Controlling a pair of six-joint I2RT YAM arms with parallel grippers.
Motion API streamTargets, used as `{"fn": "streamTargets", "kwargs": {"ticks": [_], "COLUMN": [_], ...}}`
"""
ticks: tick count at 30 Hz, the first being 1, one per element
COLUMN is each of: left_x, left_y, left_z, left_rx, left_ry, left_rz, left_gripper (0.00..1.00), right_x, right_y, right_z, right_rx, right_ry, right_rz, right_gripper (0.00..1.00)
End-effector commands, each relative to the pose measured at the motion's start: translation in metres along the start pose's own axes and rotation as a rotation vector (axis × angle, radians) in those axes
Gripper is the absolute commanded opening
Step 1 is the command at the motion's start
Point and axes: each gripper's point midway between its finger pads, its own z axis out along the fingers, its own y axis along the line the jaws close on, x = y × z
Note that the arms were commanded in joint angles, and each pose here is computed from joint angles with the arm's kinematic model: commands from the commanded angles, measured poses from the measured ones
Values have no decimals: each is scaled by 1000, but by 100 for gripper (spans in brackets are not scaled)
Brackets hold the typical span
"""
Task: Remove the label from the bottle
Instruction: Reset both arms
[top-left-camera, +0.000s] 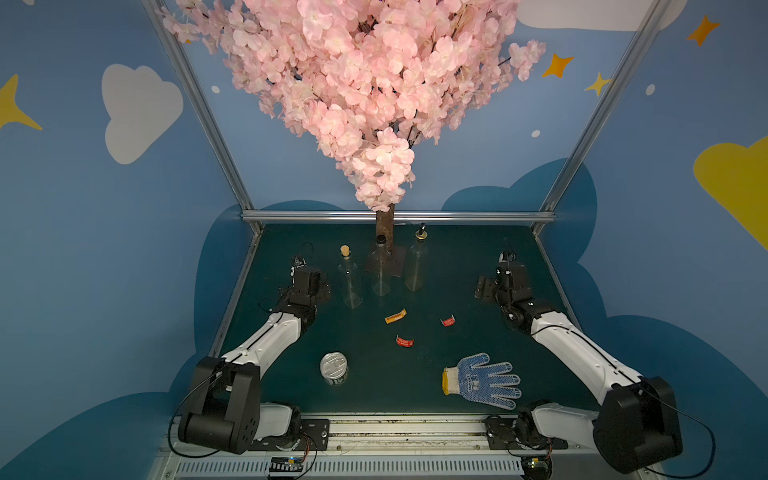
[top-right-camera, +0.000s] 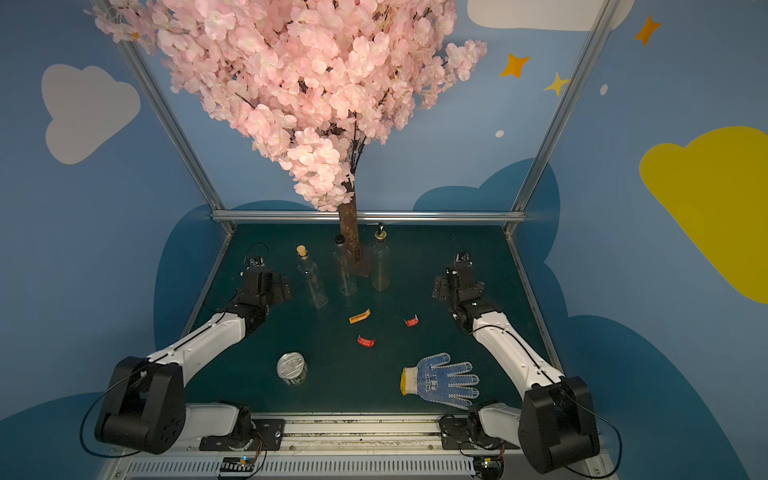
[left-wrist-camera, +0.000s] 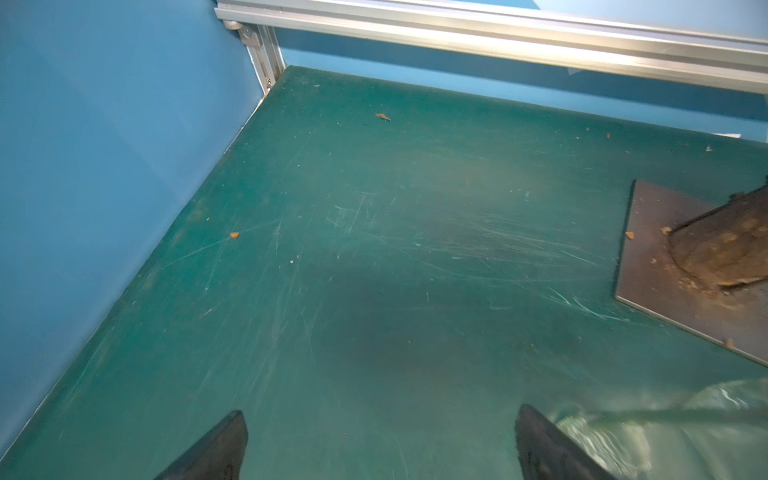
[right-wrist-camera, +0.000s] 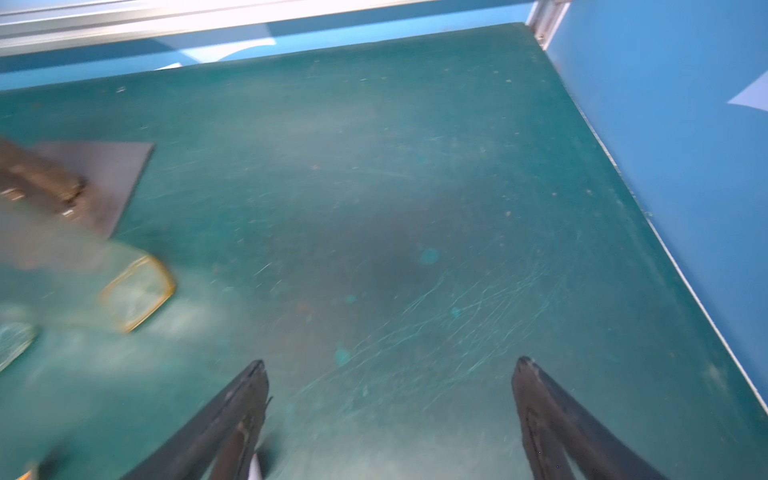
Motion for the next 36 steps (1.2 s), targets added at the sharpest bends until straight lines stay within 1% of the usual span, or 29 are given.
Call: {"fn": "streamTargets", "kwargs": {"ticks": [1, 5, 7, 9, 11, 14, 16, 17, 19, 20, 25, 30, 36], "left_x": [-8, -15, -14, -10, -11, -11, -15, -14, -10, -9, -10, 3, 20], "left_y": [-5, -5, -6, -1, 1, 6, 6, 8, 20, 25, 29, 30, 26], "left_z": [9, 17, 22, 26, 25, 23, 16, 13, 10, 10, 13, 16, 17], "left_rx": [58, 118, 153, 175, 192, 204, 209, 202, 142, 117, 104, 120, 163], "left_ry": [-38, -69, -62, -29, -30, -42, -65, -60, -37, -57, -169, -193, -270], "left_rz": [0, 0, 3, -29, -51, -73, -45, -18, 6, 9, 29, 15, 17], "left_gripper": [100, 100, 100, 100, 100, 100, 100, 100, 100, 100, 100, 100, 100], "right_x": [-10, -13, -15, -16, -14, -12, -10, -9, -6, -6, 0, 2, 15], "right_y": [-9, -26, -32, -39, -49, -58, -63, -66, -66, -63, -62, -59, -58], "right_z": [12, 29, 36, 42, 48, 53, 56, 58, 60, 62, 70, 73, 79], "right_rx": [11, 37, 38, 50, 63, 59, 60, 61, 41, 24, 6, -26, -54], "right_ry": [-26, -24, -31, -24, -11, 12, 31, 42, 62, 62, 58, 17, 33], "right_rz": [10, 45, 50, 57, 69, 93, 94, 93, 72, 61, 24, -25, -24], "right_gripper": [91, 91, 91, 91, 91, 91, 91, 92, 91, 91, 91, 91, 91]}}
